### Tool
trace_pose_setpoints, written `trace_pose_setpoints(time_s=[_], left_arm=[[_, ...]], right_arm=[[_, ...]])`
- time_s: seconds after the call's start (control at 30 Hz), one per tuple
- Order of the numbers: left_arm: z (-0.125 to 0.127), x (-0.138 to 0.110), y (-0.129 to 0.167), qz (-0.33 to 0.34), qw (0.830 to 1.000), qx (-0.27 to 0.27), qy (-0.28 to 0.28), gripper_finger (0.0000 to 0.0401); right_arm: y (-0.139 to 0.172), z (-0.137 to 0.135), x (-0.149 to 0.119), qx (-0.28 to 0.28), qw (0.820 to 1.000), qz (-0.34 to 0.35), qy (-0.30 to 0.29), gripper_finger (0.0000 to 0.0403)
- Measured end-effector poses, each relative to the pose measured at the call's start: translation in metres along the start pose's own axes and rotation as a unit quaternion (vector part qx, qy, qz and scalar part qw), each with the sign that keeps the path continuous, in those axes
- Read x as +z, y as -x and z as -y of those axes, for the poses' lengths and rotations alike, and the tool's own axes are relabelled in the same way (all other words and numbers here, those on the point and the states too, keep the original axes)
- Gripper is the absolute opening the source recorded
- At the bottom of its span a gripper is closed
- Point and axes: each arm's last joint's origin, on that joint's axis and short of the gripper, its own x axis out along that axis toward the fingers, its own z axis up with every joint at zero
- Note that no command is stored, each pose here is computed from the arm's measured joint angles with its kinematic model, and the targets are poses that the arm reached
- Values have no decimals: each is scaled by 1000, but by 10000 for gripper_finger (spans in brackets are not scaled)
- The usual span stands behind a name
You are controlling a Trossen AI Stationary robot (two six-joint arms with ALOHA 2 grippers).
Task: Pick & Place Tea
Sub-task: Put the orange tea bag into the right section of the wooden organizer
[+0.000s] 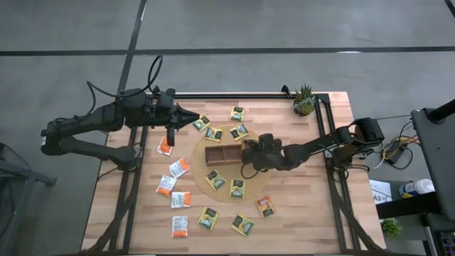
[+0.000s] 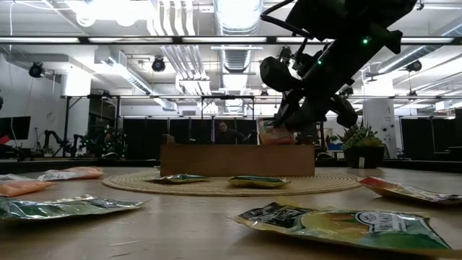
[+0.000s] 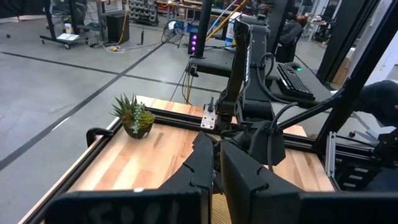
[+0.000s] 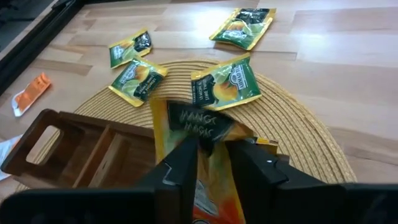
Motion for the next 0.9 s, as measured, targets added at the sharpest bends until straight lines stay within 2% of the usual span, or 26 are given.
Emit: trace_pose_setpoints(time_s=[0.3,0.5,0.63,0.9], left_arm=[[1,3,10,15,1000,-2,-1,26],[1,5,14,21,1000,-3,-1,26],[1,5,14,22,1000,-3,-1,26],[1,5,14,21,1000,-3,0,26]], right_arm=[[0,0,0,1,1000,-4,0,124],[6,-2,7,12,1000,1,-2,124],[14,-3,16,27,999,5,17,123],[20,-4,29,83,992,-66,75,123]])
